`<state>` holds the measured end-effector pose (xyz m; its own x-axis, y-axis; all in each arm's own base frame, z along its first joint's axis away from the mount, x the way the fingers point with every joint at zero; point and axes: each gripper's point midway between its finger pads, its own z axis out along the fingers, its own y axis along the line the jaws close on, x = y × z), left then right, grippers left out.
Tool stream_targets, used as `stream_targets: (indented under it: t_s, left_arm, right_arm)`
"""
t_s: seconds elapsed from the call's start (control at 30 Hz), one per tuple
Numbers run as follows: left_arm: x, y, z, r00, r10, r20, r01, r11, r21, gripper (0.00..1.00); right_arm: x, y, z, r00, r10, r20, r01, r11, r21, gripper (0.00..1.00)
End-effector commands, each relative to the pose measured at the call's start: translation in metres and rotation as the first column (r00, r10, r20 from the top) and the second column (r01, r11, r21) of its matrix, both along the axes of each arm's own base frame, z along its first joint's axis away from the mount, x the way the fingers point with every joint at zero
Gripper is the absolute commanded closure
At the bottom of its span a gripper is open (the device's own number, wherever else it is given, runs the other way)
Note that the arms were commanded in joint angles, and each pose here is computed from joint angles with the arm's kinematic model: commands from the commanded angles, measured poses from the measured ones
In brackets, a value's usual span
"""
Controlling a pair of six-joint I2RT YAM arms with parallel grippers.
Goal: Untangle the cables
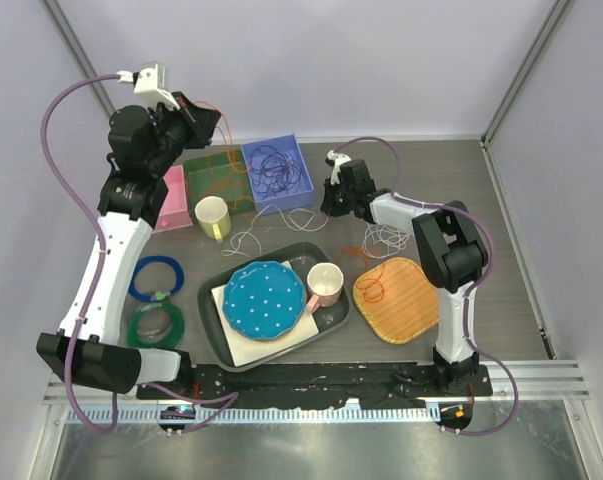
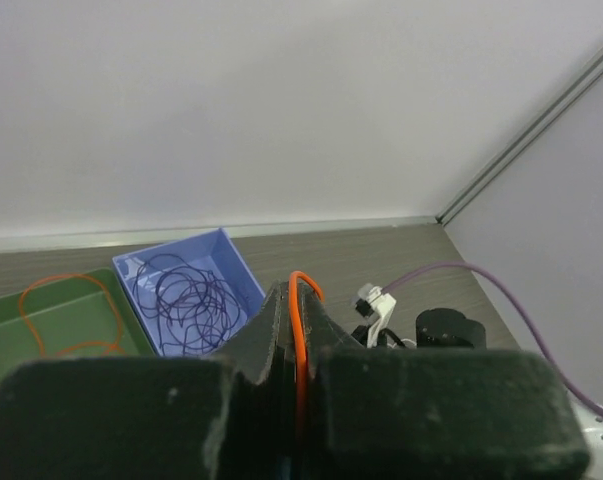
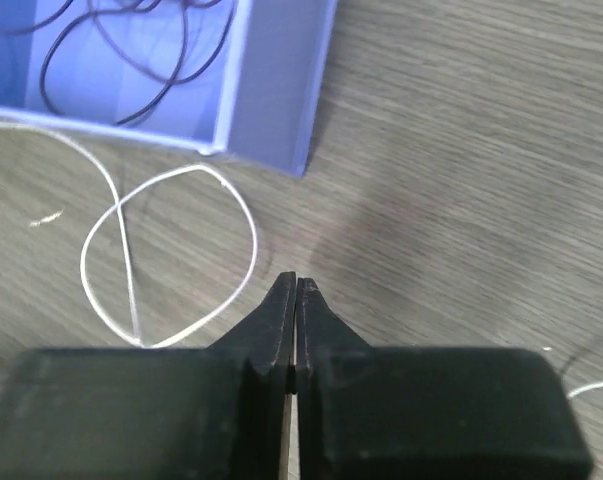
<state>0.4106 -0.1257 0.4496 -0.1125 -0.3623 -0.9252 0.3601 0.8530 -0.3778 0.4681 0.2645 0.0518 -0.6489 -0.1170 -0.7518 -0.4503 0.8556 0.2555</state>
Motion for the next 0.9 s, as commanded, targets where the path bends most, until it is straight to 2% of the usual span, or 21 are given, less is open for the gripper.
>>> stream_targets:
  t_s: [0.0,0.1,0.2,0.23,0.3,0.37,0.43,0.47,0.57,0.6,0.63,0.77,0.87]
  left_arm:
    - [-0.017,0.006,0.022,0.995,0.013,0.099,-0.016,1.000,0.027,1.00]
    - [-0.017,0.015,0.020,0.992,0.062,0.110,-0.068,0.997,0.045,1.00]
    - [-0.015,0.017,0.017,0.991,0.076,0.108,-0.083,0.995,0.059,1.00]
    - [-0.014,0.018,0.016,0.991,0.079,0.106,-0.086,0.994,0.062,1.00]
    - [-0.010,0.021,0.013,0.990,0.099,0.101,-0.106,0.992,0.063,1.00]
    - [-0.008,0.024,0.011,0.988,0.114,0.099,-0.122,0.990,0.072,1.00]
    - [-0.006,0.026,0.009,0.987,0.126,0.096,-0.134,0.988,0.081,1.00]
    - [-0.005,0.026,0.007,0.987,0.126,0.097,-0.135,0.986,0.093,1.00]
    - [-0.003,0.034,0.006,0.982,0.168,0.090,-0.178,0.978,0.105,1.00]
    - [-0.002,0.036,0.006,0.980,0.179,0.091,-0.189,0.976,0.112,1.00]
    - [-0.002,0.038,0.005,0.978,0.188,0.088,-0.198,0.973,0.117,1.00]
    - [-0.001,0.048,0.010,0.966,0.242,0.087,-0.251,0.961,0.115,1.00]
    - [0.000,0.048,0.014,0.966,0.244,0.086,-0.252,0.962,0.108,1.00]
  right_arm:
    - [0.026,-0.014,0.033,0.984,-0.167,0.060,0.168,0.986,-0.008,0.99]
    - [0.025,-0.053,0.059,0.941,-0.310,0.135,0.323,0.942,-0.091,0.99]
    - [0.023,-0.107,0.090,0.871,-0.446,0.207,0.479,0.864,-0.154,0.99]
    - [0.027,-0.144,0.099,0.807,-0.538,0.245,0.583,0.791,-0.184,0.99]
    - [0.021,-0.183,0.115,0.735,-0.626,0.261,0.676,0.711,-0.195,0.99]
    - [0.019,-0.241,0.125,0.628,-0.734,0.258,0.778,0.598,-0.193,0.99]
    - [0.013,-0.279,0.134,0.538,-0.810,0.232,0.843,0.516,-0.150,0.99]
    - [0.007,-0.315,0.132,0.475,-0.853,0.217,0.879,0.450,-0.157,0.99]
    - [-0.010,-0.367,0.135,0.348,-0.917,0.195,0.935,0.325,-0.140,0.99]
    - [-0.010,-0.378,0.135,0.370,-0.919,0.136,0.928,0.360,-0.095,0.99]
    - [-0.011,-0.383,0.137,0.345,-0.933,0.101,0.939,0.341,-0.049,0.99]
    - [-0.010,-0.383,0.138,0.362,-0.927,0.101,0.932,0.361,-0.031,0.99]
    - [-0.009,-0.375,0.145,0.403,-0.909,0.105,0.914,0.405,-0.008,0.99]
